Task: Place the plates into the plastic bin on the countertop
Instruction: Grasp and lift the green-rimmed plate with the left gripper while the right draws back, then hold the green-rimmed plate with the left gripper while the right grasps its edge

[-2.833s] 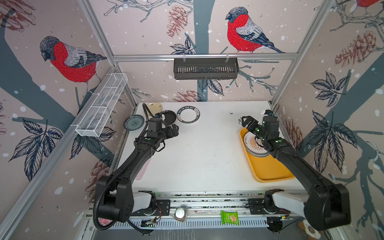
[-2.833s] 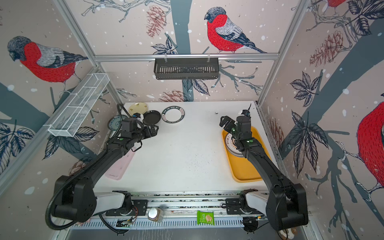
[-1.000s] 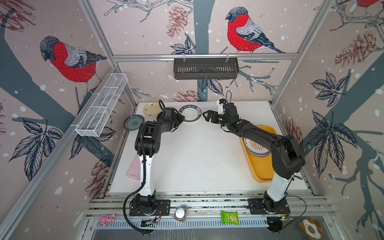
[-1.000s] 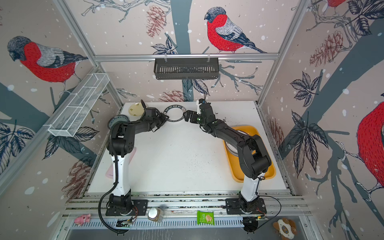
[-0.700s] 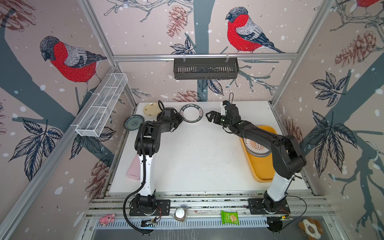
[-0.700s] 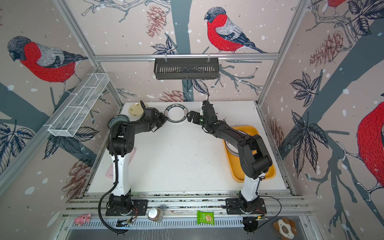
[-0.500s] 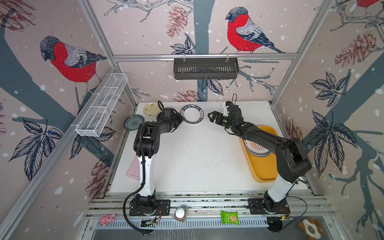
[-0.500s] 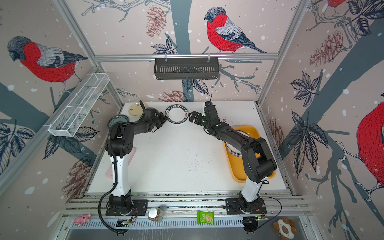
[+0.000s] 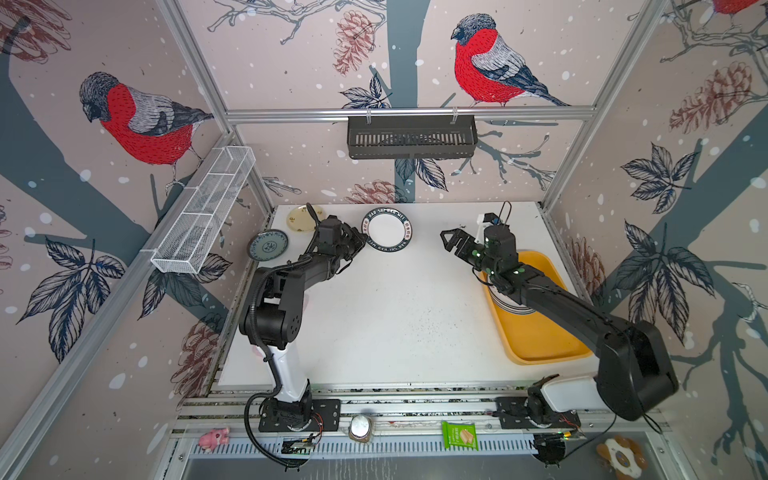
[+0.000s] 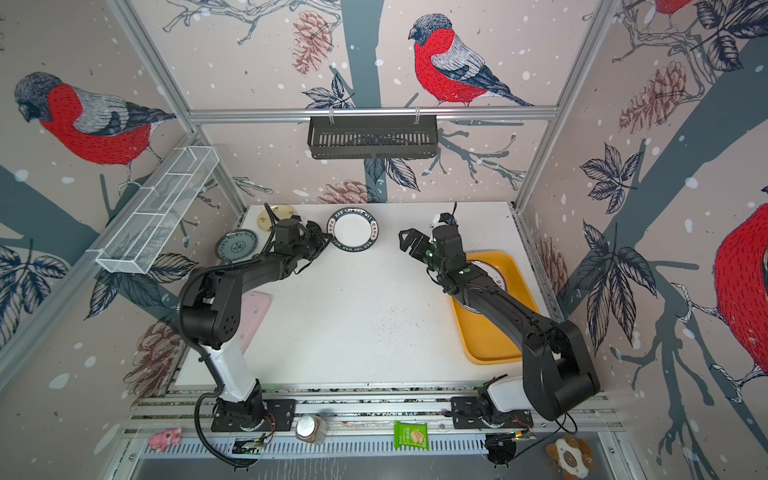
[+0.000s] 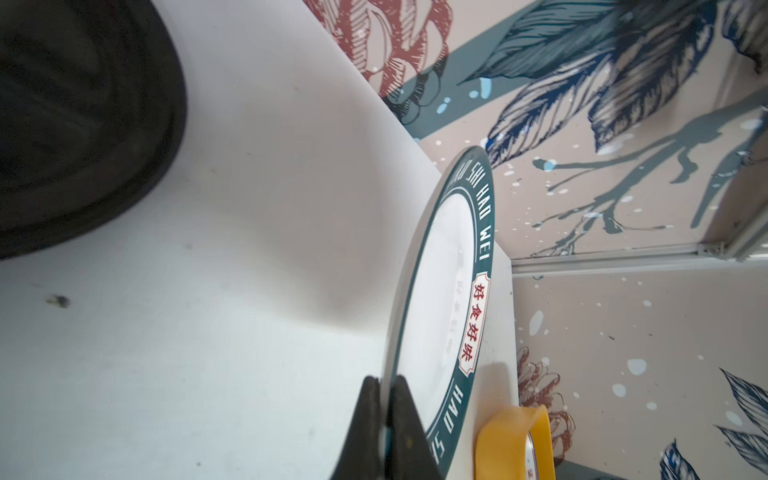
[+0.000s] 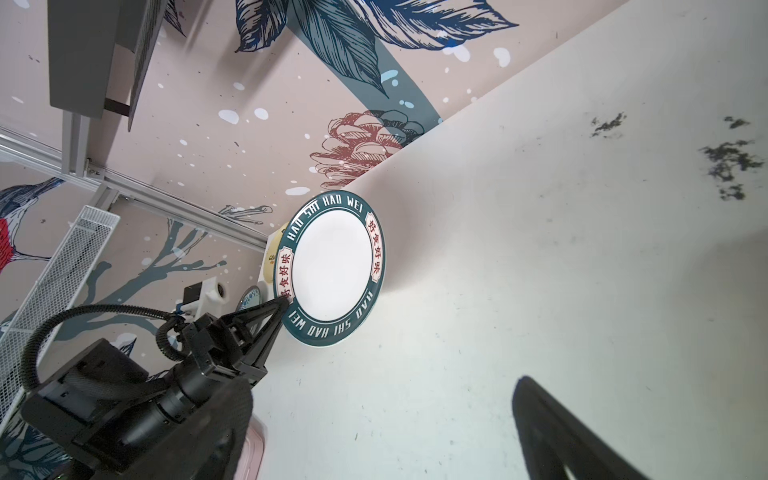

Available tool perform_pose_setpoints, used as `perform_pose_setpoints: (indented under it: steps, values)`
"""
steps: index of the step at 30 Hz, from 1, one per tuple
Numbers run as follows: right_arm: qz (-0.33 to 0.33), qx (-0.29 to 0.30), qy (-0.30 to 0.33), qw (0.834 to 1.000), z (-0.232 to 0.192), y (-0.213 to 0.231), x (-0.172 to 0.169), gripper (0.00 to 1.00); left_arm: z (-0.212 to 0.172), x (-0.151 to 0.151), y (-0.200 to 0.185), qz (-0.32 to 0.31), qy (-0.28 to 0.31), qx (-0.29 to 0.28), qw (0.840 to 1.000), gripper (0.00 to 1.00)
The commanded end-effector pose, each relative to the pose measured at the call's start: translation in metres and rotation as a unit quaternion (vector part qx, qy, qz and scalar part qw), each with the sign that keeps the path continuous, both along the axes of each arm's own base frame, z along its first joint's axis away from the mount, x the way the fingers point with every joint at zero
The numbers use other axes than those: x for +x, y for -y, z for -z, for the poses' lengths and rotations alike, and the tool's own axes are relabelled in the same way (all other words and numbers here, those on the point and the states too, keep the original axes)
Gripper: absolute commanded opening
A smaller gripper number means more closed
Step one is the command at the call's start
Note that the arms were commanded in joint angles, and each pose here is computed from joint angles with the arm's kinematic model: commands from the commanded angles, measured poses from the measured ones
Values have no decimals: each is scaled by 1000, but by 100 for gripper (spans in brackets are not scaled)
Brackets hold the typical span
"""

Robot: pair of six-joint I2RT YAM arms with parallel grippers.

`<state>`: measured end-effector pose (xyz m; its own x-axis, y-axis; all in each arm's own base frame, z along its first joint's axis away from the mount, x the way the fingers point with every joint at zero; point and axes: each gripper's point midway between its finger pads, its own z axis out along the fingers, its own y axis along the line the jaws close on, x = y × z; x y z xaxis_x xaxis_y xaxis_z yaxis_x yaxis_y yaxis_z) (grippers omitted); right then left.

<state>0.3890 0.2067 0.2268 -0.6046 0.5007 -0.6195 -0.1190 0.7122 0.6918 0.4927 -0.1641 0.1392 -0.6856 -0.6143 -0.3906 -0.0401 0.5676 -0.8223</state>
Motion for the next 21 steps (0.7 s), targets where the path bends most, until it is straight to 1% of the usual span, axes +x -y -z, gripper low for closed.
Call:
perform_pose_setpoints:
  steps: [1, 5, 7, 13, 16, 21]
  values:
    - [14, 16, -7, 1000, -1, 9, -15, 98, -42, -16, 25, 57, 59, -14, 997, 0]
    - [14, 29, -6, 999, -3, 18, -40, 97, -66, -52, 48, 98, 87, -6, 991, 0]
    - [19, 36, -3, 999, -3, 25, -54, 95, -69, -75, 59, 122, 90, -4, 988, 0]
    - [23, 60, 13, 998, -5, 37, -90, 89, -84, -120, 82, 176, 109, -21, 978, 0]
    - [9, 69, 13, 998, -1, 33, -101, 84, -91, -135, 93, 197, 119, -24, 973, 0]
    - [-5, 55, 0, 998, 11, 24, -105, 78, -91, -148, 109, 227, 117, -31, 966, 0]
